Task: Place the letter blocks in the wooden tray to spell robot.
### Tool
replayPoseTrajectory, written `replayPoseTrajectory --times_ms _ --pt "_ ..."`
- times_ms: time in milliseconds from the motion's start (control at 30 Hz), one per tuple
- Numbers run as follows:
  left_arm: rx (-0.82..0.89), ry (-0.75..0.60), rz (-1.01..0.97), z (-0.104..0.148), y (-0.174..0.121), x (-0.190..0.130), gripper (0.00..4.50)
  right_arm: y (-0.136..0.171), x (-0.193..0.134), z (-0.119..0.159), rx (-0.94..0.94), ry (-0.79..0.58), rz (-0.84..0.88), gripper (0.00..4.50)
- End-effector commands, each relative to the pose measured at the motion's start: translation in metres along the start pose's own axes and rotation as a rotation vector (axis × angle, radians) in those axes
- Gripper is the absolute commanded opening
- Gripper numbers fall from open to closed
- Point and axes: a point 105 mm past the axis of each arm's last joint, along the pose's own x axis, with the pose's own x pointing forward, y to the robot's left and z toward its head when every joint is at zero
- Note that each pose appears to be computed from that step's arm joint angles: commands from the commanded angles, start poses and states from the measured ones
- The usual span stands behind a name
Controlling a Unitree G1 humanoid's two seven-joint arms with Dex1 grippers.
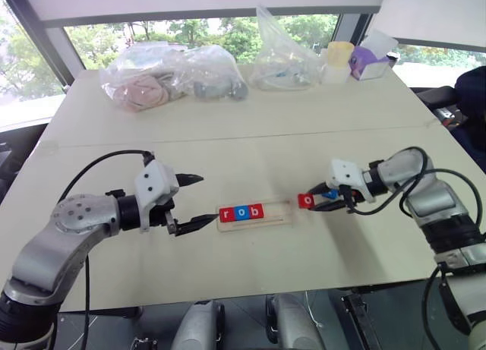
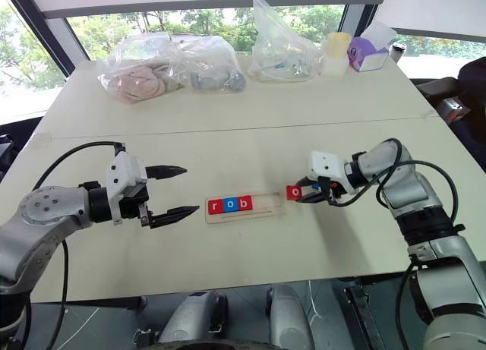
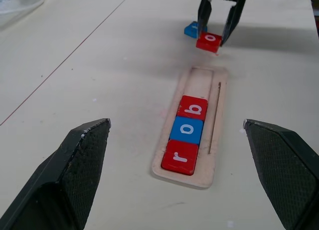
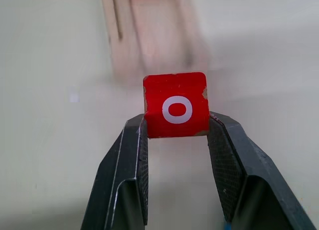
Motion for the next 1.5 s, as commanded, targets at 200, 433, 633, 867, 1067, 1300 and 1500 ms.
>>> replayPoseTrajectory --times_ms 200,433,633,867,1067,1300,1500 --pt "0.042 -0.024 0.03 0.008 0.002 -0.001 4.5 0.0 0.032 0.024 -0.054 -0.033 0.067 1.11" --pt "0.039 -0.021 0.043 0.007 0.001 -0.003 4.5 -0.002 0.045 0.029 -0.057 -0.037 0.086 1.11" --pt "0.038 -0.02 0.049 0.007 0.0 -0.004 4.5 0.0 0.045 0.027 -0.06 -0.032 0.1 1.11" --pt "0.036 -0.022 0.05 0.007 0.0 -0.003 4.5 0.002 0.048 0.031 -0.063 -0.041 0.109 1.11" --pt "0.034 -0.023 0.05 0.007 -0.001 -0.003 4.5 0.003 0.051 0.032 -0.07 -0.041 0.116 1.11" --pt "0.032 -0.023 0.05 0.007 -0.002 -0.003 4.5 0.003 0.054 0.034 -0.075 -0.047 0.118 1.11" --pt "0.031 -0.023 0.05 0.007 -0.002 -0.003 4.5 0.001 0.055 0.034 -0.083 -0.045 0.114 1.11"
